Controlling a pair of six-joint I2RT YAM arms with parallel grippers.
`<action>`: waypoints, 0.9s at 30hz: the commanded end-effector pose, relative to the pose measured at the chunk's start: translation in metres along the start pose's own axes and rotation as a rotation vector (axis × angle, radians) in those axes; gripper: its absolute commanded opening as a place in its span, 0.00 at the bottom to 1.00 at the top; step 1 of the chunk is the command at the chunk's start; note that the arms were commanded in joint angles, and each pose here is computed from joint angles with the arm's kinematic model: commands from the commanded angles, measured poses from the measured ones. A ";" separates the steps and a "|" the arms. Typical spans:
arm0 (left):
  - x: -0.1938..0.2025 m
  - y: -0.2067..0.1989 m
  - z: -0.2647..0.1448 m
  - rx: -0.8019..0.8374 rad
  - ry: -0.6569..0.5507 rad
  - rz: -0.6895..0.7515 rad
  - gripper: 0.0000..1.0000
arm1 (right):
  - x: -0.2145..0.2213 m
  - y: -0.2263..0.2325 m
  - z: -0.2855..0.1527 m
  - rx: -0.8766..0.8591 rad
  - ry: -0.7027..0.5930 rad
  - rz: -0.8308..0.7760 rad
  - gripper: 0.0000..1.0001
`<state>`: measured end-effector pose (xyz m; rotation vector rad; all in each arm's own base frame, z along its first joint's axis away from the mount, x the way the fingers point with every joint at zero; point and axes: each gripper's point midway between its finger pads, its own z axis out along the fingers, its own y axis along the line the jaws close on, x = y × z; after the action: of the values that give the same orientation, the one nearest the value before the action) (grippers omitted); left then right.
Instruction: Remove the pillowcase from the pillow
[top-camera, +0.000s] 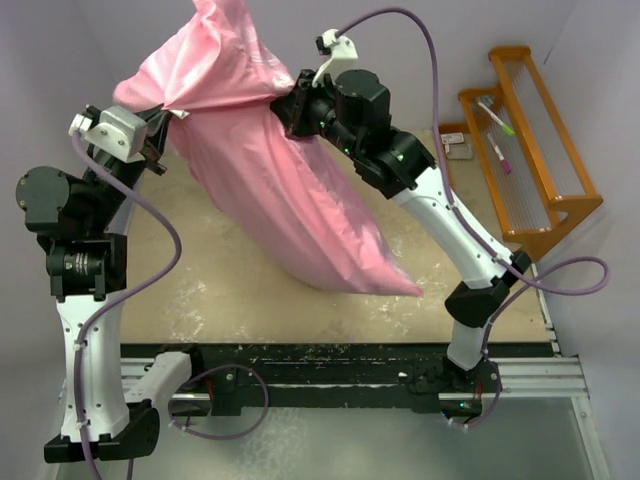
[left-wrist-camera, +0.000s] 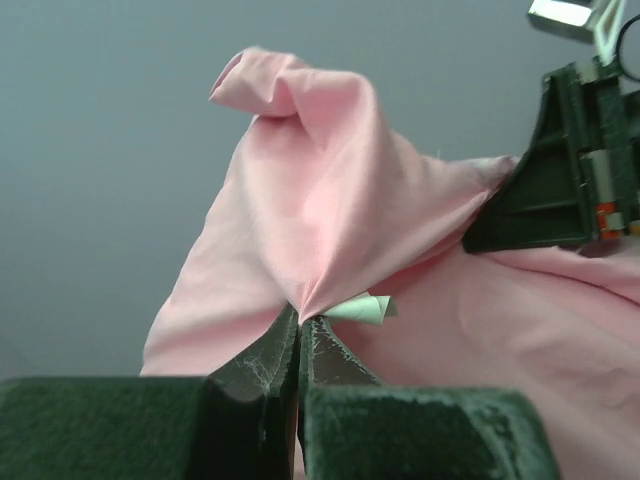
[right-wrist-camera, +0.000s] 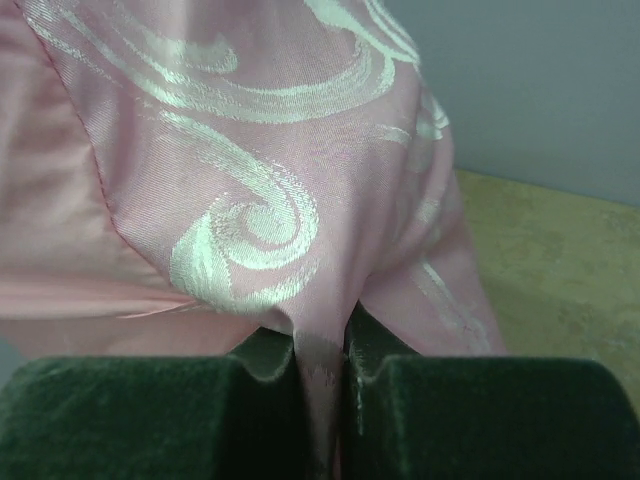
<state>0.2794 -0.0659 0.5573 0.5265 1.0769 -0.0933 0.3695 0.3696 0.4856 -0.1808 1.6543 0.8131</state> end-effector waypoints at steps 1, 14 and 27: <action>-0.087 0.014 -0.017 -0.070 -0.192 0.100 0.00 | -0.051 -0.015 0.003 0.027 -0.135 -0.006 0.19; -0.049 -0.003 -0.012 0.028 -0.072 0.052 0.00 | -0.068 0.030 -0.061 -0.090 -0.277 -0.172 0.61; -0.006 -0.024 -0.006 0.137 0.039 -0.070 0.00 | 0.081 0.096 -0.020 -0.512 -0.002 -0.537 0.72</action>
<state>0.2880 -0.0722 0.5166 0.5507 1.2876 -0.2110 0.2785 0.4348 0.4774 -0.7402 1.3631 0.8442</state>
